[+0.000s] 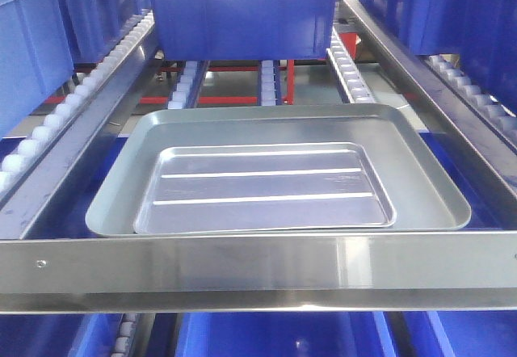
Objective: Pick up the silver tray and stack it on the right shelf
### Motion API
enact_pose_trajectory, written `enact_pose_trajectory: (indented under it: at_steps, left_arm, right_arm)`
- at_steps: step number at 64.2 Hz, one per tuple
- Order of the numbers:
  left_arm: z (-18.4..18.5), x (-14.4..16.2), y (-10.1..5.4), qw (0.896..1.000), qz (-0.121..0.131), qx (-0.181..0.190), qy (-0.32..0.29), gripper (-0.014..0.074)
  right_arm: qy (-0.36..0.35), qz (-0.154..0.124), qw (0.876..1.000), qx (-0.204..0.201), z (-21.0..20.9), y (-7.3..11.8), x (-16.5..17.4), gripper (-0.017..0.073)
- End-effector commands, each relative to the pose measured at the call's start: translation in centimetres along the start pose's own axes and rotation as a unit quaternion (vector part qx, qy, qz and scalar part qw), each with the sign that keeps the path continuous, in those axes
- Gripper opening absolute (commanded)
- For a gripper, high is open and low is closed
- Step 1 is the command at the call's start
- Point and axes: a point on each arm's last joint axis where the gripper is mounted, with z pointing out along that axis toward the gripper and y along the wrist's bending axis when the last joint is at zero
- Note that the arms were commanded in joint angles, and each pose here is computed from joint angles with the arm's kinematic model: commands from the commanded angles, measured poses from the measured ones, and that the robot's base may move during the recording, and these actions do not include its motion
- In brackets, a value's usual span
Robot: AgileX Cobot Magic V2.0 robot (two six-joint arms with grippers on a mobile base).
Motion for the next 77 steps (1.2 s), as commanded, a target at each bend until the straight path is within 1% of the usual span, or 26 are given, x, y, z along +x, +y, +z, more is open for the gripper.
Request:
enact_pose_trajectory:
  at_steps: [1,3,10,14,21,23,25,27,77]
  left_arm:
    - [-0.5,-0.6,0.4,0.997,-0.003,-0.039,-0.072,-0.0101]
    - [-0.7,0.1,0.6,0.995,-0.004,-0.054,-0.079,-0.0101]
    - [-1.2,3.1,1.0,0.99,-0.021,-0.107,-0.089,-0.0101]
    - [-0.9,4.4,1.4,0.987,-0.032,-0.133,-0.083,-0.0101]
    - [-0.6,6.3,2.0,0.98,-0.032,-0.174,-0.088,-0.0101]
    - [-0.6,6.5,2.1,0.977,-0.029,-0.186,-0.105,-0.0101]
    - [-0.6,6.6,2.2,0.976,-0.03,-0.191,-0.095,-0.0101]
    - [-0.7,6.5,2.2,0.975,-0.029,-0.197,-0.101,-0.0101]
    - [-0.7,6.4,2.3,0.974,-0.028,-0.199,-0.104,-0.0101]
  right_arm:
    - [-0.048,-0.012,0.999,-0.005,-0.2,0.1,-1.5,0.0049]
    - [-0.048,-0.012,0.999,-0.005,-0.2,0.1,-1.5,0.0049]
    - [-0.048,-0.012,0.999,-0.005,-0.2,0.1,-1.5,0.0049]
    - [-0.047,-0.012,0.999,-0.005,-0.2,0.1,-1.5,0.0049]
    - [-0.047,-0.012,0.999,-0.005,-0.2,0.1,-1.5,0.0049]
    - [-0.047,-0.012,0.999,-0.005,-0.2,0.1,-1.5,0.0049]
    - [-0.047,-0.012,0.999,-0.005,-0.2,0.1,-1.5,0.0049]
    - [-0.047,-0.012,0.999,-0.005,-0.2,0.1,-1.5,0.0049]
    - [-0.047,-0.012,0.999,-0.005,-0.2,0.1,-1.5,0.0049]
